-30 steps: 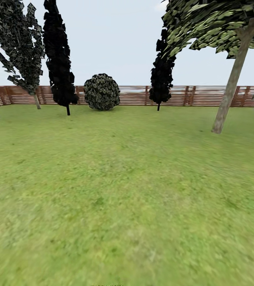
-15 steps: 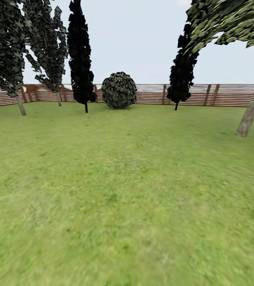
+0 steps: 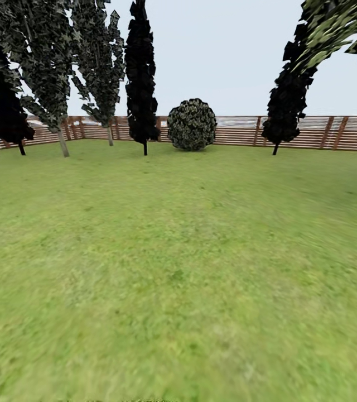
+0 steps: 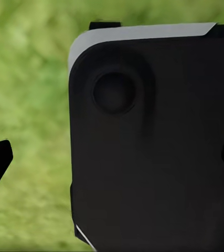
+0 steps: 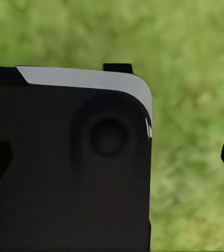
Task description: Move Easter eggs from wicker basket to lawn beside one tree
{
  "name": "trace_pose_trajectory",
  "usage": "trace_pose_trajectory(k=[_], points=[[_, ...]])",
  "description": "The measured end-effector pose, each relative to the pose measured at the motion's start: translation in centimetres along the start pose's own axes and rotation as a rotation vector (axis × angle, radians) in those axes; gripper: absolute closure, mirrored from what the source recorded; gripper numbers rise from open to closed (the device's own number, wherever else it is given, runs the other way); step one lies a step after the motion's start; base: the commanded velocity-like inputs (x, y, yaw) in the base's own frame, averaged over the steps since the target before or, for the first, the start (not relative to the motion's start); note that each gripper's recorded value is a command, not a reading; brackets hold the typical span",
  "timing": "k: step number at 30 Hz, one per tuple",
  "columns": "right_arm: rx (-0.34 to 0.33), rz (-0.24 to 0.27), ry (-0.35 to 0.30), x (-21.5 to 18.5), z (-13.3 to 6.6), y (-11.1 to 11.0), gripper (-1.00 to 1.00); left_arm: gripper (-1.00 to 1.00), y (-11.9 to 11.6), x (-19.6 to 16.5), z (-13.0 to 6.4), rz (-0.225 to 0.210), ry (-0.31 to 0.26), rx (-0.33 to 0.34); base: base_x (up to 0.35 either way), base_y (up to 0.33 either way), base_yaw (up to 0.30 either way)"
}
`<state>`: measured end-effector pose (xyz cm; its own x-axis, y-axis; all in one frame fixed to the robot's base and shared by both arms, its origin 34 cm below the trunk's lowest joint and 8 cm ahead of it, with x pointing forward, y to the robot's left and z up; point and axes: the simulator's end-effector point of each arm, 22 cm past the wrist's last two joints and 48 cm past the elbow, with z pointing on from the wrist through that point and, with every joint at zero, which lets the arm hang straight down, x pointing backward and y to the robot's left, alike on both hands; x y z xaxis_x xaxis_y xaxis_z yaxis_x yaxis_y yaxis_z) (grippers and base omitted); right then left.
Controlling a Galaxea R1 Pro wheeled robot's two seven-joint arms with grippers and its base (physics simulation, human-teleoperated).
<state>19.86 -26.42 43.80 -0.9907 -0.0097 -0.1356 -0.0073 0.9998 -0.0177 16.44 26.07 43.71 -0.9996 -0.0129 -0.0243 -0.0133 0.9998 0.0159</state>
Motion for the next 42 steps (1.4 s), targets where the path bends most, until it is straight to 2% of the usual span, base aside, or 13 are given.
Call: trace_pose_trajectory(k=[42], points=[[-0.001, -0.002, 0.03, 1.2, 0.0, 0.1, -1.0, -1.0, -0.1, 1.2, 0.0, 0.0, 0.03, 0.001, 0.0, 0.0, 0.277]])
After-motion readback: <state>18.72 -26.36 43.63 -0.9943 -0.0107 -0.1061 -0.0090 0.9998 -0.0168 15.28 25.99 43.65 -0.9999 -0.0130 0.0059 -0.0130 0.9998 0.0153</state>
